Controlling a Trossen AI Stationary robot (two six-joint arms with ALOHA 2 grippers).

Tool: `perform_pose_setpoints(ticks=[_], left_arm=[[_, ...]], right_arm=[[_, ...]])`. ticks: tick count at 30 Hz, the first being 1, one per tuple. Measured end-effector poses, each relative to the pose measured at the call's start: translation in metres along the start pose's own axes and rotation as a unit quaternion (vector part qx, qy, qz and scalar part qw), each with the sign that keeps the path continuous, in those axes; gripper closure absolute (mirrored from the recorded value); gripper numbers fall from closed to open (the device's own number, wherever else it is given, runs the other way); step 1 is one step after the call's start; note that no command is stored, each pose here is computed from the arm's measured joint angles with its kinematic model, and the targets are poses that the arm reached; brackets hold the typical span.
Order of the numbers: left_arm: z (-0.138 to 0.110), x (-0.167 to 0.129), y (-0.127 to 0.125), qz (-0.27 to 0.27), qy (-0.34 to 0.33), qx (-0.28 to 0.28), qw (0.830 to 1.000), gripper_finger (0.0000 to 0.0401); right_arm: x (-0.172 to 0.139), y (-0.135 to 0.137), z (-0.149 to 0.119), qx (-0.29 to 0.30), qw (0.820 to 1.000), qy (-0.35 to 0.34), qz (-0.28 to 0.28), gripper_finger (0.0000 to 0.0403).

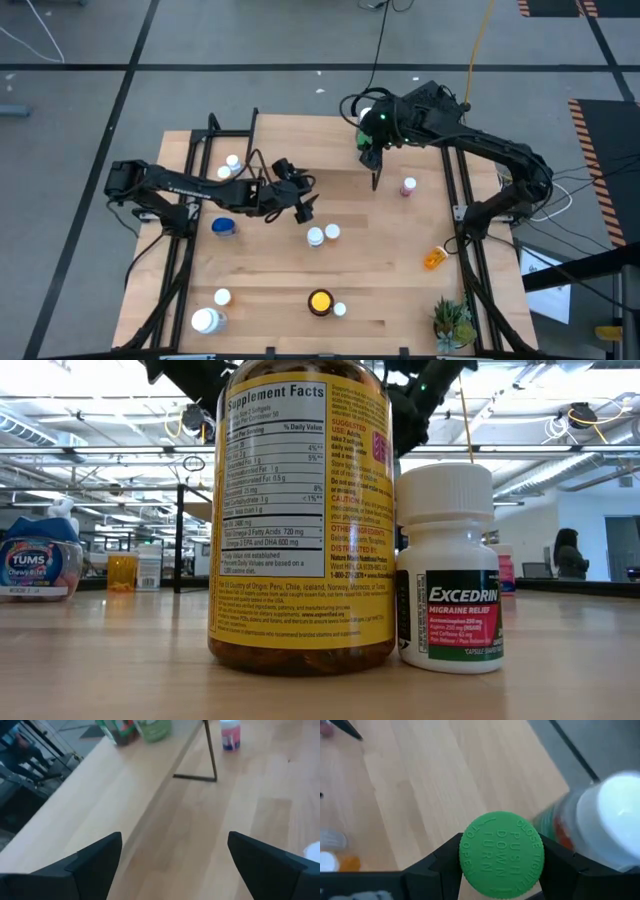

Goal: Pick and place medicine bottles onto shelf by color
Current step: Put the light green pill bottle on the shelf

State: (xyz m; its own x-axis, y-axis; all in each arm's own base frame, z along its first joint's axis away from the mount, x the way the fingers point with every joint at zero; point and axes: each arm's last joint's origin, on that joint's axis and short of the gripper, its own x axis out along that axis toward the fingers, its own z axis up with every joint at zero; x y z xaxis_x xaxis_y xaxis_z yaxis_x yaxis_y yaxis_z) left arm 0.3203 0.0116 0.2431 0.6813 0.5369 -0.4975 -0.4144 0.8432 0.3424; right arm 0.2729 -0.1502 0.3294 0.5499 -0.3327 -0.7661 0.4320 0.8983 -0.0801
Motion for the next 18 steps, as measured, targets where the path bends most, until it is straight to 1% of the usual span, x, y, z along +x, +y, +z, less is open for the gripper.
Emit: perform_pose_setpoints(ticks=[8, 14, 18], left_arm=[[0.0, -0.002, -0.003, -0.004, -0.002, 0.001, 1.0, 0.0032], [0.0, -0.002, -0.003, -0.004, -0.003, -0.001, 1.0, 0.0032], [0.0, -0.002, -0.003, -0.004, -0.003, -0.002, 1.0, 0.0032]], right_arm=[[0.01, -0.015, -0.008, 0.012, 1.0, -0.008, -0.012, 0.021], [0.01, -0.026, -0.008, 0.012, 1.0, -0.02, 0.01, 0.0207], [0.01, -0.032, -0.01, 0.009, 1.0, -0.014, 0.008, 0.0204]])
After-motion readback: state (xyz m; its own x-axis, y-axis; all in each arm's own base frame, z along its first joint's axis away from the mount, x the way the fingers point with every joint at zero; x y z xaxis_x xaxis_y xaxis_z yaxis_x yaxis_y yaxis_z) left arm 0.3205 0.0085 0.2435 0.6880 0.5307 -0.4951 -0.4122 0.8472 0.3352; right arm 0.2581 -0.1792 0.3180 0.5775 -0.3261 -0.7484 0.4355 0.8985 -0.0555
